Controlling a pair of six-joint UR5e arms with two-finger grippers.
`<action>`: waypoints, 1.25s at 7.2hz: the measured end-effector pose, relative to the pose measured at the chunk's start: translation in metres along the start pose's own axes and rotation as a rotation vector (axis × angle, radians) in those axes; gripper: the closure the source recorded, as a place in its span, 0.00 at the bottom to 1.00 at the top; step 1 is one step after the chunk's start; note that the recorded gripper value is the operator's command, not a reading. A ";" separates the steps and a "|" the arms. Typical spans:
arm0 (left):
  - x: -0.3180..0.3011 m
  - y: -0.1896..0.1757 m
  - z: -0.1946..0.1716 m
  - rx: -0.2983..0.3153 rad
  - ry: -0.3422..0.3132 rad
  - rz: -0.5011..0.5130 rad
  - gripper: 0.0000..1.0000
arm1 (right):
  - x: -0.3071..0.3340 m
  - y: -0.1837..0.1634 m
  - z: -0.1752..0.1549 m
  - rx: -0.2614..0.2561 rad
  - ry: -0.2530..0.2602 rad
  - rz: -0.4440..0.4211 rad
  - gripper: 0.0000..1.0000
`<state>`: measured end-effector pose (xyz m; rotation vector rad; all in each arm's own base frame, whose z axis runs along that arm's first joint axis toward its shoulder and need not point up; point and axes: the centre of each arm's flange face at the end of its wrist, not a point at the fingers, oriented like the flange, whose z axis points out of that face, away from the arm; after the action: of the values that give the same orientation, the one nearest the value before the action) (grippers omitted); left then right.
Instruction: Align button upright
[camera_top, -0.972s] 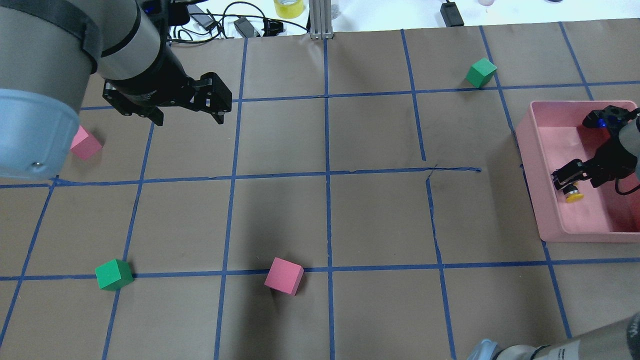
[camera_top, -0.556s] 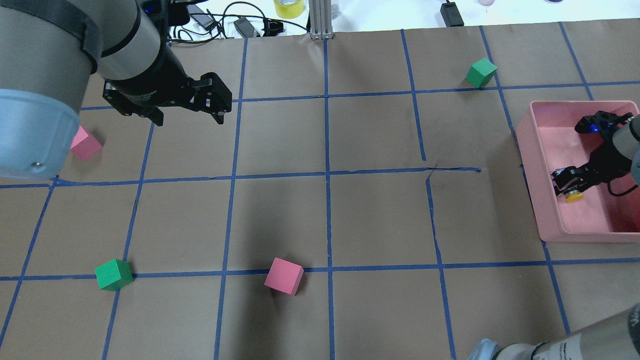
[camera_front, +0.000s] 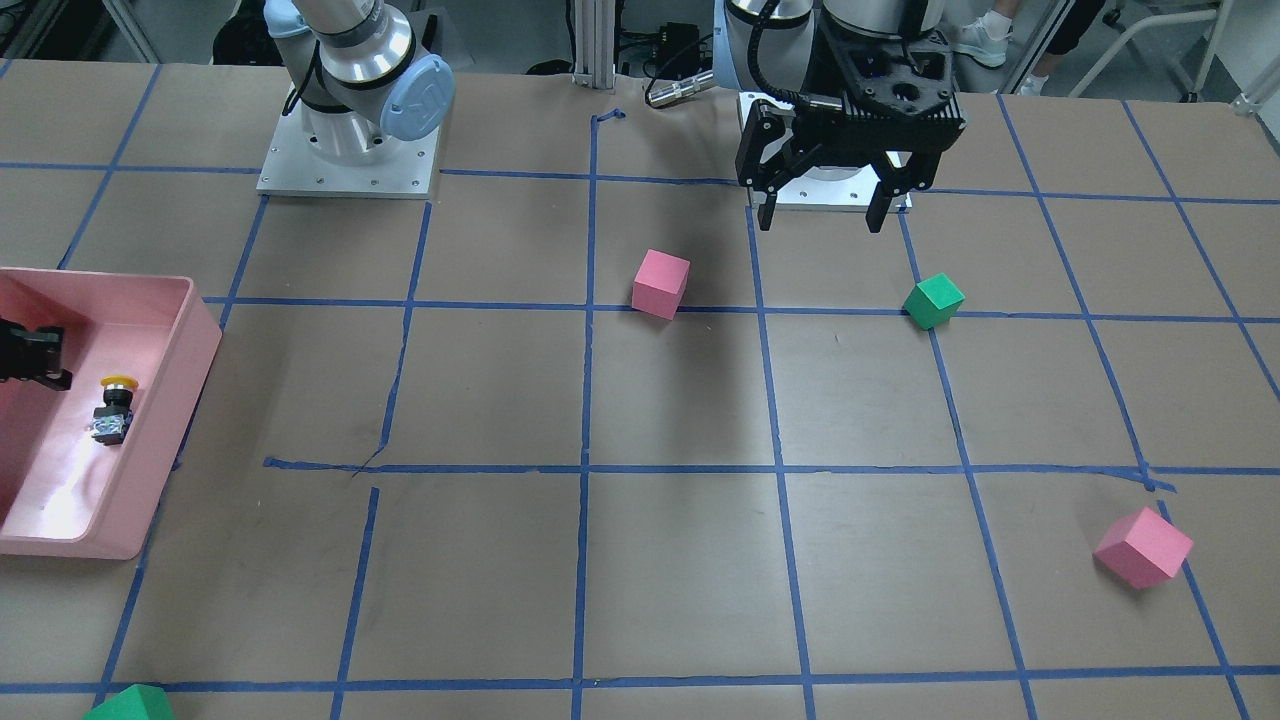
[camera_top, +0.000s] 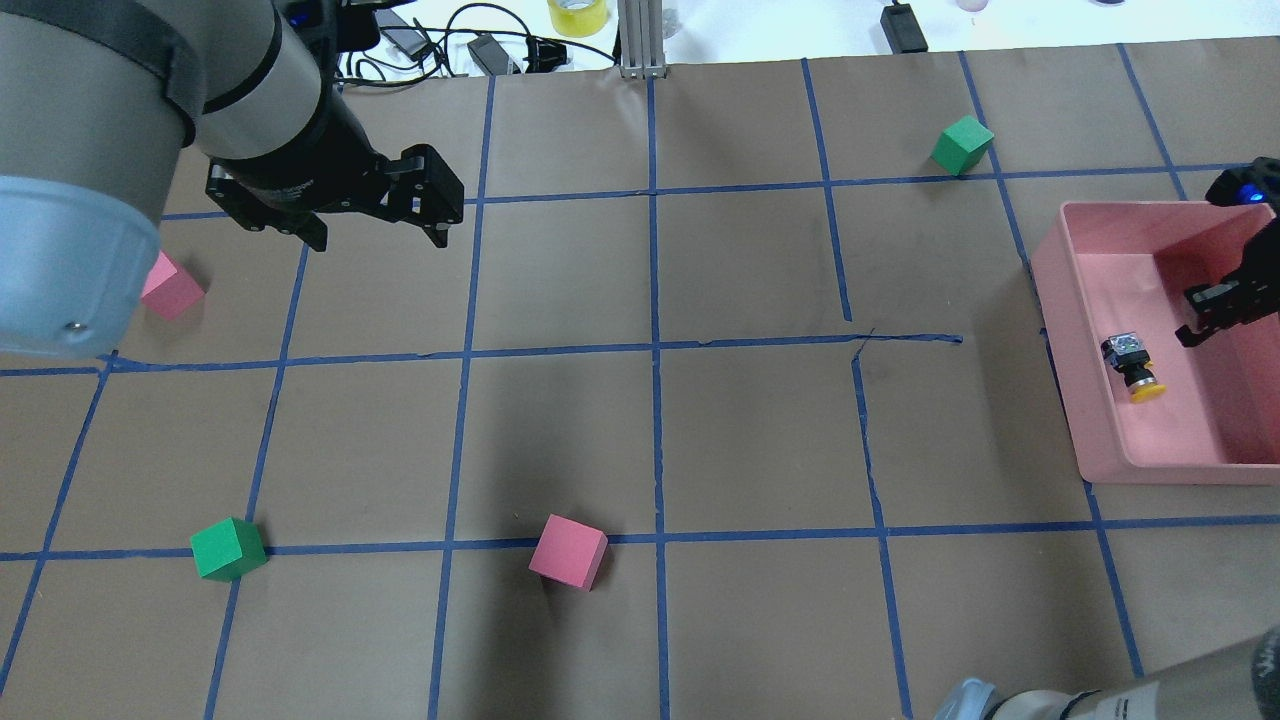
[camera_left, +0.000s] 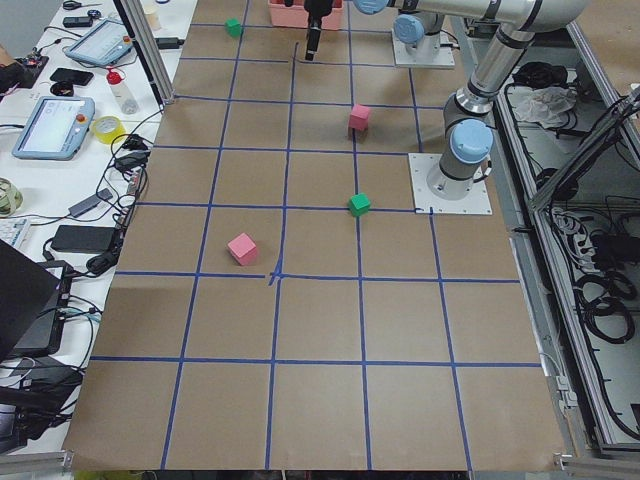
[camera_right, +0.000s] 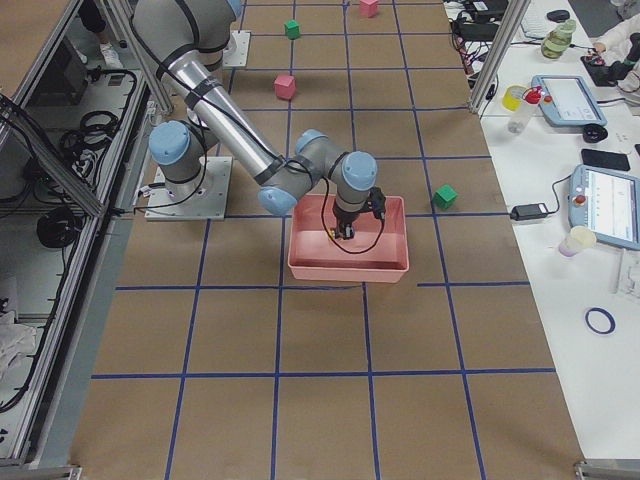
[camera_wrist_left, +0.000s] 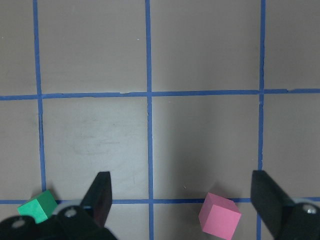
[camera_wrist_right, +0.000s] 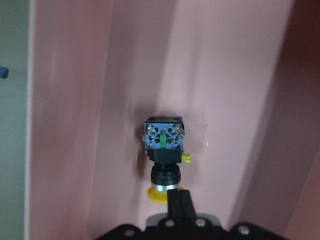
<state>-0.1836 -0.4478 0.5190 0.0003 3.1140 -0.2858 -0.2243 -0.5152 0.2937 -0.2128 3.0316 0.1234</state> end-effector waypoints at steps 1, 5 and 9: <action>0.000 0.000 0.000 0.000 0.000 0.000 0.00 | -0.010 -0.008 -0.048 -0.001 -0.002 0.031 1.00; 0.000 0.000 0.000 0.000 0.000 0.000 0.00 | -0.053 -0.045 -0.074 -0.003 0.026 -0.110 0.00; 0.000 0.000 0.000 0.000 0.000 0.000 0.00 | -0.017 -0.011 0.038 -0.029 0.002 -0.052 0.00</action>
<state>-0.1836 -0.4479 0.5191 0.0002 3.1140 -0.2860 -0.2023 -0.5206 0.2565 -0.2946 3.0246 0.1639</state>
